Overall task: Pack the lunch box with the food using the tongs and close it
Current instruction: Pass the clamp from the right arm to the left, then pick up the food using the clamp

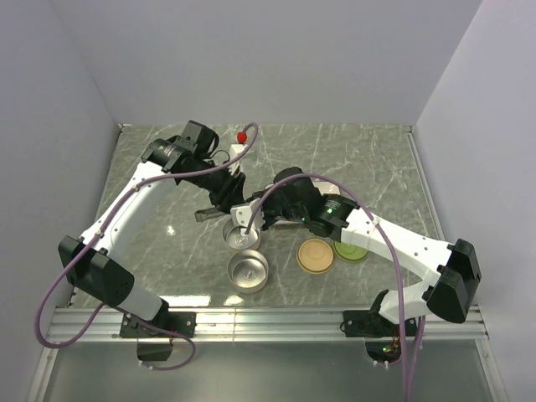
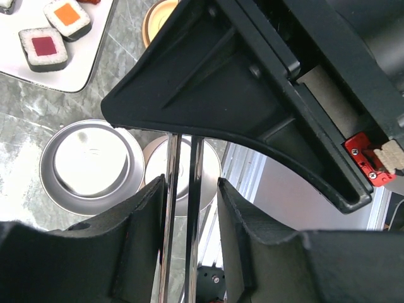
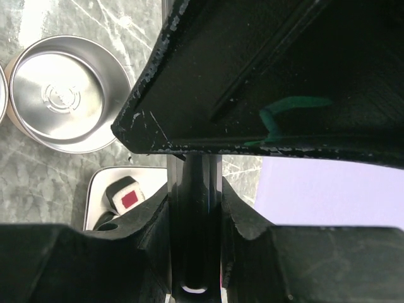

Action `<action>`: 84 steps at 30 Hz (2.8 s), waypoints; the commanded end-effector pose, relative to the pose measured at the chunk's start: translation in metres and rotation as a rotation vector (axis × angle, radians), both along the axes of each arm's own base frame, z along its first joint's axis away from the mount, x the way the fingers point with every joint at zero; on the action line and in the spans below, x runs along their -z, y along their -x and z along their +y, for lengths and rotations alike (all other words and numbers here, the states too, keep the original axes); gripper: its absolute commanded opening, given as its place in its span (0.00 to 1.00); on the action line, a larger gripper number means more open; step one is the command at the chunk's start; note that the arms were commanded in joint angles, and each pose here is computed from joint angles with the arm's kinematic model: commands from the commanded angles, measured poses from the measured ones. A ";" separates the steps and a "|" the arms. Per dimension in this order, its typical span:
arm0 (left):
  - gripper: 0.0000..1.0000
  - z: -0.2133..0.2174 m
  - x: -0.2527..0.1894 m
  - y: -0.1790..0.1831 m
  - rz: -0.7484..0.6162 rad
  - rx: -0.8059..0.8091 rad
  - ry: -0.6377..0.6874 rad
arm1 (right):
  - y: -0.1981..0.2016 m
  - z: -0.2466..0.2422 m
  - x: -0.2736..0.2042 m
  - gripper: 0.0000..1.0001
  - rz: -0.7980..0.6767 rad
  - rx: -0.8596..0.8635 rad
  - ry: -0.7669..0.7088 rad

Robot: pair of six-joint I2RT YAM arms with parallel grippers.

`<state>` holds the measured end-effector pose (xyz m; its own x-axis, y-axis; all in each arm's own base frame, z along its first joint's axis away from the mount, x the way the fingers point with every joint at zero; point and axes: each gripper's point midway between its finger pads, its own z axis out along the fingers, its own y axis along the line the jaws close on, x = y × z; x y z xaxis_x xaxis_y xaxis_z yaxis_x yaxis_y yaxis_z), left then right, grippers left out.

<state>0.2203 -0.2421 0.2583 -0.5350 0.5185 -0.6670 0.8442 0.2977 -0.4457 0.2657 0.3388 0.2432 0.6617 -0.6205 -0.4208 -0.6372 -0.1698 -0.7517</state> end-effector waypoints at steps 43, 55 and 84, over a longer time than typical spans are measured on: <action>0.40 0.005 0.008 0.013 0.009 0.035 -0.017 | 0.000 -0.007 -0.026 0.00 -0.060 0.019 -0.058; 0.34 0.005 0.011 0.009 0.007 0.025 -0.026 | 0.000 -0.009 -0.025 0.00 -0.058 0.027 -0.058; 0.44 0.040 0.002 -0.056 -0.278 -0.153 -0.320 | 0.047 -0.151 -0.045 1.00 0.511 0.536 -0.420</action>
